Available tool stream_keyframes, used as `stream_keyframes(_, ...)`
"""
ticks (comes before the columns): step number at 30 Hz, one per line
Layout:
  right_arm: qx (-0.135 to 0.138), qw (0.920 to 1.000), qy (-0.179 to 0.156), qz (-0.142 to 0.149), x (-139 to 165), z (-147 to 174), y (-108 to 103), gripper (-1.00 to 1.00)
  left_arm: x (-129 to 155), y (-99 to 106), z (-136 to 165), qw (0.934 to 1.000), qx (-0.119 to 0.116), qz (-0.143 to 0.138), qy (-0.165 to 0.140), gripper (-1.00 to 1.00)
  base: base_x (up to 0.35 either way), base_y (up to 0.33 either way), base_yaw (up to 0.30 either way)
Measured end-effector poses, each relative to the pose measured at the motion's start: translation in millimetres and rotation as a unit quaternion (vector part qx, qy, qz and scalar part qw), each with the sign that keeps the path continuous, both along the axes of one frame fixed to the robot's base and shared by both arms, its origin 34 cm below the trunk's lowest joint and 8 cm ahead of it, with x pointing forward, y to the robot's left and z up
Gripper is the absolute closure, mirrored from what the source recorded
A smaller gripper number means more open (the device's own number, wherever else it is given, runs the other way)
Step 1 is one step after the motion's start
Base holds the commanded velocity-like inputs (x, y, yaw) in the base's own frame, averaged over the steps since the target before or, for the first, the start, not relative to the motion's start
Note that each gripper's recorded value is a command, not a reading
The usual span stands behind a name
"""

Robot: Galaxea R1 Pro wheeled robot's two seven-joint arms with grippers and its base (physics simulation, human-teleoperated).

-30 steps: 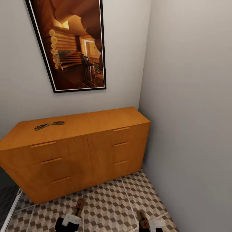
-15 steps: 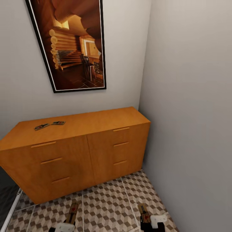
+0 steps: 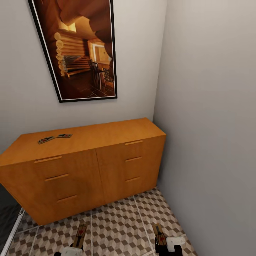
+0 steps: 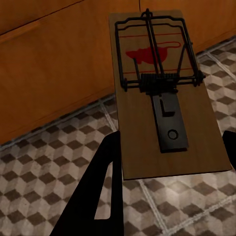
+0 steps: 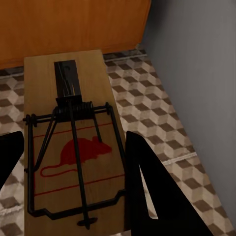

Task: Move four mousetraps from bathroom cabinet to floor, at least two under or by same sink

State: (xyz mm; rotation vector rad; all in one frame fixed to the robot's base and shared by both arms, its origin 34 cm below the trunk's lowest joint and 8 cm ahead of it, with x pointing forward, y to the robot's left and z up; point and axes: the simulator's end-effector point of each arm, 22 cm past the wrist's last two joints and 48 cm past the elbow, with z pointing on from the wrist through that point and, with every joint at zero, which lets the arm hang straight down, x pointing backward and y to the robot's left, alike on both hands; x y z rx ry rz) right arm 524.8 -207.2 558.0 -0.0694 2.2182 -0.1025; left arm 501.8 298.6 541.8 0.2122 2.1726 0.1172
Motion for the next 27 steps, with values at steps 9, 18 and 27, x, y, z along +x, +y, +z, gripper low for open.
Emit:
stream_keyframes(9,0.000,1.0000,0.002,0.001,-1.6,-1.2,0.3,1.00,0.0,-3.9,-0.3,1.0000,-0.003,0.000,0.000,1.00,0.000,0.000,0.000)
stream_keyframes(18,0.000,1.0000,0.002,-0.002,-2.0,-1.4,0.4,1.00,0.0,-4.4,-0.3,1.0000,-0.003,0.000,0.000,1.00,0.000,0.000,0.003)
stream_keyframes(27,-0.001,1.0000,0.002,-0.005,-2.0,-1.4,-0.6,1.00,-0.1,-5.5,-0.4,1.0000,-0.004,-0.001,0.000,1.00,0.000,0.000,0.214)
